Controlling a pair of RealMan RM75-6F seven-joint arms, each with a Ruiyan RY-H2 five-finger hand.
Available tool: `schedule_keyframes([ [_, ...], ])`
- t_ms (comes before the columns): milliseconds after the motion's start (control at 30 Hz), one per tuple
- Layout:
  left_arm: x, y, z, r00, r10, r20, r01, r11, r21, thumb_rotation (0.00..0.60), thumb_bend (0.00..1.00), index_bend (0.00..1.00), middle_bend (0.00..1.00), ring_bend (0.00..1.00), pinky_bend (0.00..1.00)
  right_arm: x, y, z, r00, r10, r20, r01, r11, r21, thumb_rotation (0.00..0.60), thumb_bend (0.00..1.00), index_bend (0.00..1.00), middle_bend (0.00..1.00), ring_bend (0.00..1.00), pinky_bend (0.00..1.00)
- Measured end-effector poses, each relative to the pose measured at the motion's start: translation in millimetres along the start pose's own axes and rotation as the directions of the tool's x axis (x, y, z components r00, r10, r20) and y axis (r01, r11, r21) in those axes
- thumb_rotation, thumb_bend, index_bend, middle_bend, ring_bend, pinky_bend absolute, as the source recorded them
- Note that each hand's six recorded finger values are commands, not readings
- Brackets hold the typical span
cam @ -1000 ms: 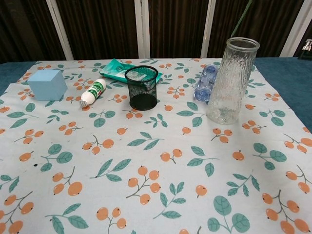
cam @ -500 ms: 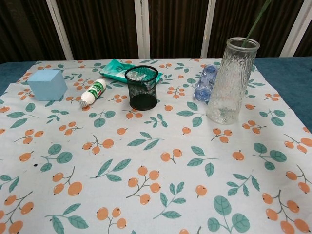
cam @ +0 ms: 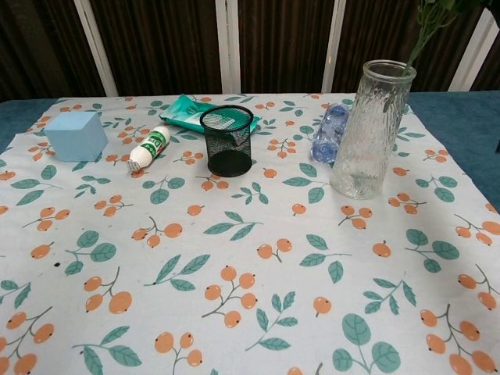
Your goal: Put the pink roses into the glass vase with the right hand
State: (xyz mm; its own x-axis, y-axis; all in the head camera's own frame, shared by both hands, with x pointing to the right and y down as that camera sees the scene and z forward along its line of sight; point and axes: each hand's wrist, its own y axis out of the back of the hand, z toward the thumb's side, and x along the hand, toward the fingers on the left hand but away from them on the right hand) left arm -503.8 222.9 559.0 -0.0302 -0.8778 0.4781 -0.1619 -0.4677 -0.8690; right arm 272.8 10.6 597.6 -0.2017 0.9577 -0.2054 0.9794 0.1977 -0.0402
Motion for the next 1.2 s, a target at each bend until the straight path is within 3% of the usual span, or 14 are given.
schedule_keyframes([
  [800, -1, 0, 3, 1.000, -0.005, 0.015, 0.005, 1.000, -0.012, 0.600, 0.00, 0.00, 0.00, 0.00, 0.00, 39, -14, -29, 0.992, 0.106, 0.064, -0.114, 0.984, 0.134, 0.600, 0.33, 0.38, 0.49, 0.45, 0.26],
  [1200, -1, 1, 2, 1.000, -0.007, 0.012, 0.008, 1.000, -0.020, 0.600, 0.00, 0.00, 0.00, 0.00, 0.00, 28, -36, -30, 0.990, 0.126, 0.067, -0.136, 0.976, 0.168, 0.600, 0.33, 0.38, 0.49, 0.45, 0.25],
])
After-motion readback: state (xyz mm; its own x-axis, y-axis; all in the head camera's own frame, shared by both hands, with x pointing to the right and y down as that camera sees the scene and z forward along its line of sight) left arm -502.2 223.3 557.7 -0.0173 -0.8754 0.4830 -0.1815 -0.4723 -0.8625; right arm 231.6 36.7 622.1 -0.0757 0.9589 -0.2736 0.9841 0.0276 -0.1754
